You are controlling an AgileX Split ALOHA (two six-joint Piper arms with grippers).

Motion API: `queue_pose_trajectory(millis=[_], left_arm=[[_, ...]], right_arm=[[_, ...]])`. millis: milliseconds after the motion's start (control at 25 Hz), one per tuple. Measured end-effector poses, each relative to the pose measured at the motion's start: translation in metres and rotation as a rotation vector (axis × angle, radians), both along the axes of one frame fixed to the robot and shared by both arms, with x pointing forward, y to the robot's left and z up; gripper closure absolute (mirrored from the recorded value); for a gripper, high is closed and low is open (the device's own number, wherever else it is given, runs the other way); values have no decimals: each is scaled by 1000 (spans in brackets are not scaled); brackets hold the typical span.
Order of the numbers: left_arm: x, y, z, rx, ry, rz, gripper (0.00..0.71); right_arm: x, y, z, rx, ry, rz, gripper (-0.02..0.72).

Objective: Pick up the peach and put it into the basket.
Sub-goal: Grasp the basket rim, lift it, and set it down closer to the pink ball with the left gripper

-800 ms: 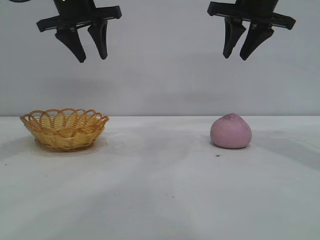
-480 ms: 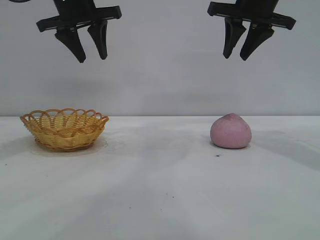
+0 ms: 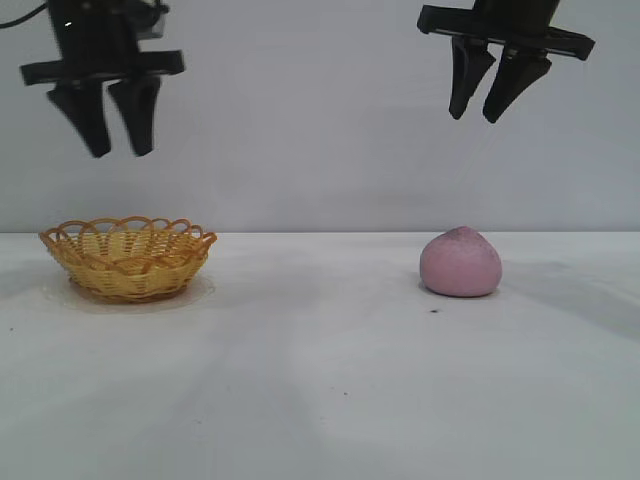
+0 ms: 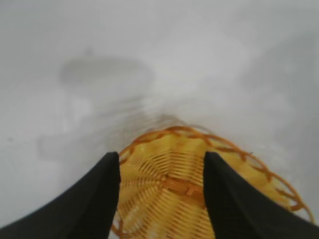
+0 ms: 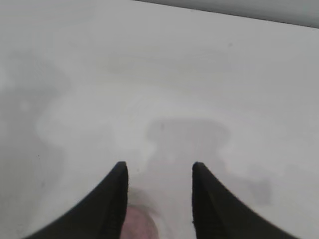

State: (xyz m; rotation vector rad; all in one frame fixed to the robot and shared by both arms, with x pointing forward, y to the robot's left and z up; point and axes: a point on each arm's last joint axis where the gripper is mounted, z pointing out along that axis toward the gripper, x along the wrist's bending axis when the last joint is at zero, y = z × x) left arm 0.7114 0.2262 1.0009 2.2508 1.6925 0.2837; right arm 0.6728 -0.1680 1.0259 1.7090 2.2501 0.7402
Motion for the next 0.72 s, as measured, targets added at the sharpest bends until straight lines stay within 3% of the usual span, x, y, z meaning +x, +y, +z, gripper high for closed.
queue_pose_trajectory(millis=[280, 560, 680, 720], left_arm=[[6, 8, -29, 30, 55, -62, 343], [10, 10, -83, 38, 182, -71, 343], [10, 10, -89, 2, 204, -60, 576], [10, 9, -88, -15, 203, -60, 614]], right_arm=[[-1, 0, 0, -5, 7, 6, 442], [-1, 0, 0, -8, 16, 9, 442], [-1, 0, 0, -12, 14, 16, 442], [-1, 0, 0, -13, 13, 17, 442]])
